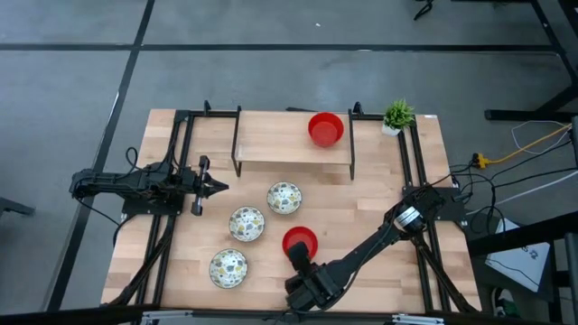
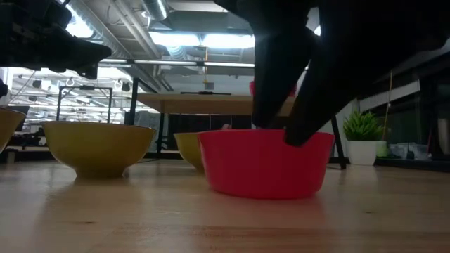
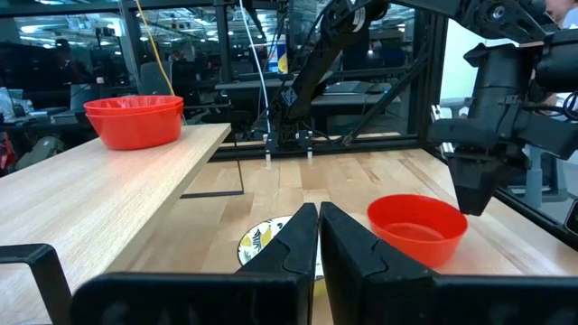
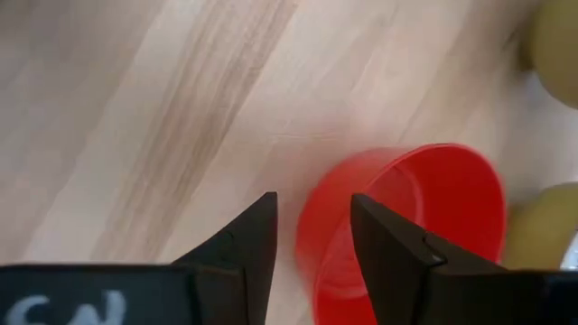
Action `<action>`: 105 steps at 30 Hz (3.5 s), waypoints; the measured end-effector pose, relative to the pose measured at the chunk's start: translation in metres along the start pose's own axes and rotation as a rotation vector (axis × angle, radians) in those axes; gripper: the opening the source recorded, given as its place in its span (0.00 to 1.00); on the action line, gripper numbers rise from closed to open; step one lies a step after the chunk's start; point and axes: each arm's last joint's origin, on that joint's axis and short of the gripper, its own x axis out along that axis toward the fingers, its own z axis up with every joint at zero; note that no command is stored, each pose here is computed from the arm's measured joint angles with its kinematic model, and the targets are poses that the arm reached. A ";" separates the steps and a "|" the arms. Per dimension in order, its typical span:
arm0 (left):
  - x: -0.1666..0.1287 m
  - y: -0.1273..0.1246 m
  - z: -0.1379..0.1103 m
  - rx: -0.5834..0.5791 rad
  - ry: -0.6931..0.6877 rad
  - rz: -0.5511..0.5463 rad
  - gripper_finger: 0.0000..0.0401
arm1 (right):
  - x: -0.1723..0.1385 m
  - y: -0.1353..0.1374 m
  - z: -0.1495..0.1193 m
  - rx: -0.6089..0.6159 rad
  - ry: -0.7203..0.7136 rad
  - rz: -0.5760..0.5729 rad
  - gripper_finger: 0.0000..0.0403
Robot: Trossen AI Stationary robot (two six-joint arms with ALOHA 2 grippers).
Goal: Pick & Place Mini bowls
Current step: Stack the red bowl on top of the red bowls on the shelf
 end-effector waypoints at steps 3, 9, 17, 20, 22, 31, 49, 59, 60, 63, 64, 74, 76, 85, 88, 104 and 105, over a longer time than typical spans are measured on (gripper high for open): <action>0.000 0.000 0.000 0.000 0.000 0.000 0.03 | 0.000 0.000 0.000 0.016 0.000 -0.003 0.36; 0.000 0.000 0.000 0.000 0.000 0.000 0.02 | 0.001 -0.004 -0.001 0.136 0.005 -0.037 0.36; 0.000 0.000 0.000 0.000 0.000 0.000 0.03 | 0.004 -0.012 -0.007 0.333 0.065 -0.058 0.36; 0.000 0.000 0.000 0.000 0.000 0.000 0.03 | 0.005 -0.014 -0.008 0.374 0.076 -0.055 0.36; 0.000 0.000 0.000 0.000 0.000 0.000 0.03 | 0.006 -0.015 -0.008 0.391 0.078 -0.051 0.36; 0.000 0.000 0.000 0.000 0.000 0.000 0.03 | 0.012 -0.015 -0.009 0.402 0.102 -0.037 0.36; 0.000 0.000 0.000 0.000 0.000 0.000 0.02 | 0.024 -0.009 -0.009 0.338 0.128 -0.044 0.36; 0.000 0.000 0.000 0.000 0.000 0.000 0.03 | 0.029 -0.008 -0.008 0.371 0.120 -0.045 0.36; 0.000 0.000 0.000 0.000 0.000 0.000 0.03 | 0.029 -0.008 -0.007 0.376 0.116 -0.044 0.36; 0.000 0.000 0.000 0.000 0.001 0.000 0.03 | 0.029 -0.008 -0.006 0.430 0.103 -0.044 0.36; 0.000 0.000 0.000 0.000 0.000 0.000 0.03 | 0.029 -0.008 -0.005 0.448 0.099 -0.044 0.36; 0.000 0.000 0.000 0.000 0.000 0.000 0.02 | 0.030 -0.009 -0.005 0.482 0.097 -0.046 0.26; 0.000 0.000 0.000 0.000 0.000 0.000 0.02 | 0.030 -0.009 -0.005 0.483 0.097 -0.046 0.19; 0.000 0.000 0.000 0.000 0.000 0.000 0.03 | 0.029 -0.009 -0.004 0.465 0.090 -0.035 0.03; 0.000 0.000 0.000 0.000 0.000 0.000 0.03 | 0.029 -0.009 -0.004 0.459 0.094 -0.017 0.02; 0.000 0.000 0.000 0.000 0.000 0.000 0.02 | 0.028 -0.008 -0.001 0.434 0.063 0.027 0.01; 0.000 0.000 0.000 0.000 0.000 0.000 0.02 | 0.027 -0.008 0.000 0.433 0.057 0.029 0.01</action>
